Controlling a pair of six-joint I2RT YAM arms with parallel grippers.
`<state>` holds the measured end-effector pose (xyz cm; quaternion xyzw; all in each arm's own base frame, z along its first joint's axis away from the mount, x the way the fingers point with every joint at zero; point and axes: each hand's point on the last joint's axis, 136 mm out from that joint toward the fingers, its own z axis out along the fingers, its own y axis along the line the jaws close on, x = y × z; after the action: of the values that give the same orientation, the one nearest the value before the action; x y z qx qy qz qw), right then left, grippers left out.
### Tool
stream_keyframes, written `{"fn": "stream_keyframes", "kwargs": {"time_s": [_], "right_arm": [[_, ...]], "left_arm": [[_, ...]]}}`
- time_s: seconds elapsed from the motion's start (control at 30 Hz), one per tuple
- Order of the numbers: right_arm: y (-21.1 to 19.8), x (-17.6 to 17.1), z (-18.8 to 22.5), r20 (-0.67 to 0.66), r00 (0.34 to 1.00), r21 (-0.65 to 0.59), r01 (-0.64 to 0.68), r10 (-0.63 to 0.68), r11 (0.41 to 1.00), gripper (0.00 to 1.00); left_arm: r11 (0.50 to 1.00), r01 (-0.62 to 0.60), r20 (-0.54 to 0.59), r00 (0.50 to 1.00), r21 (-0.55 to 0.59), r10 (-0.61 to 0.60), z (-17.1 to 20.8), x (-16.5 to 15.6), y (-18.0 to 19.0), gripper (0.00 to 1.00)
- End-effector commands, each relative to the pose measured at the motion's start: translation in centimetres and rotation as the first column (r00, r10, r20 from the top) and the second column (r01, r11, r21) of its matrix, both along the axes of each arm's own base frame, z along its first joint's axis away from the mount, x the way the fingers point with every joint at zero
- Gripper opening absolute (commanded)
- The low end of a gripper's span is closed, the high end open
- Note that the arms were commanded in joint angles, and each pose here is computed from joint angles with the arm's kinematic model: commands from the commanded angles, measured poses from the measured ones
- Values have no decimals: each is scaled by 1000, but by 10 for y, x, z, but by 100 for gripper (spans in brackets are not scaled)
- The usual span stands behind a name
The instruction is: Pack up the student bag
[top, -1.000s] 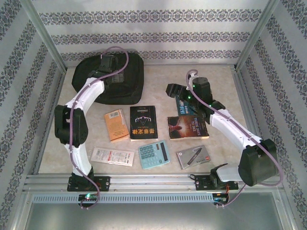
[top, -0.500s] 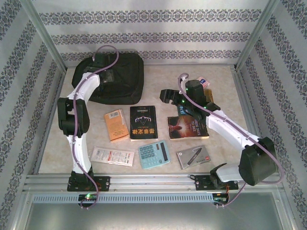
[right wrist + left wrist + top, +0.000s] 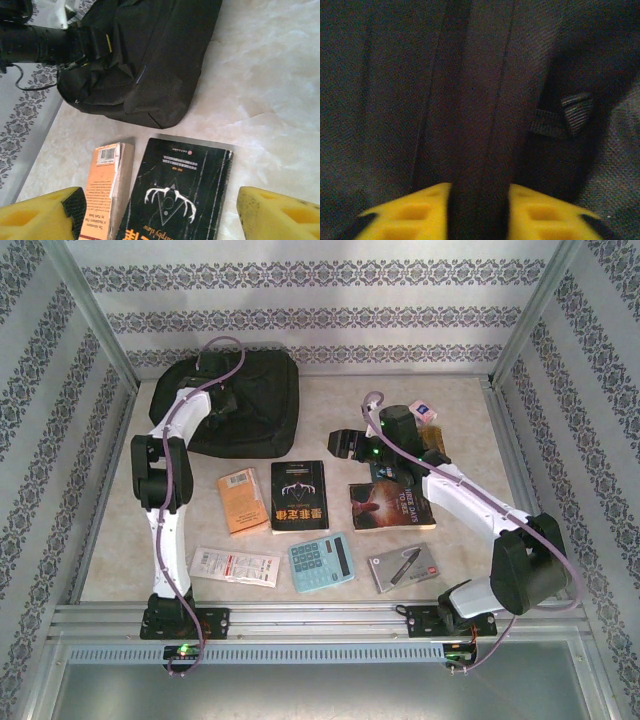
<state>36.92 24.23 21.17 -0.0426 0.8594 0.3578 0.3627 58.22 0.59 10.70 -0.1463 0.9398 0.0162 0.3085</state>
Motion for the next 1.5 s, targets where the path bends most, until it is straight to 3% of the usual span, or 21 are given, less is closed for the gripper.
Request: {"fn": "stream_keyframes", "kwargs": {"time_s": [0.0,0.1,0.53,0.77,1.07,1.3,1.47], "right_arm": [[13,-1,16,35,998,25,-50,49,998,77],[16,-2,17,39,998,19,-58,57,998,74],[11,0,23,4,1000,-14,16,-16,1000,77],[9,-2,26,-5,1000,-9,17,-17,1000,77],[9,-7,38,-52,998,44,49,-47,998,82],[15,-12,35,-126,991,125,61,-45,990,82],[15,-11,16,-262,958,209,171,-113,963,80]], "left_arm": [[999,-42,-45,998,-31,41,-9,-6,12,9],[997,-57,-20,998,-48,56,4,-5,14,0],[979,-161,200,963,-124,184,143,-9,20,0],[934,-212,232,931,-289,283,191,-24,0,0],[838,-390,50,896,-383,440,189,-71,-44,0],[842,-321,-61,943,-433,328,148,-92,-122,0],[744,-340,-108,933,-575,343,109,-108,-159,0]]}}
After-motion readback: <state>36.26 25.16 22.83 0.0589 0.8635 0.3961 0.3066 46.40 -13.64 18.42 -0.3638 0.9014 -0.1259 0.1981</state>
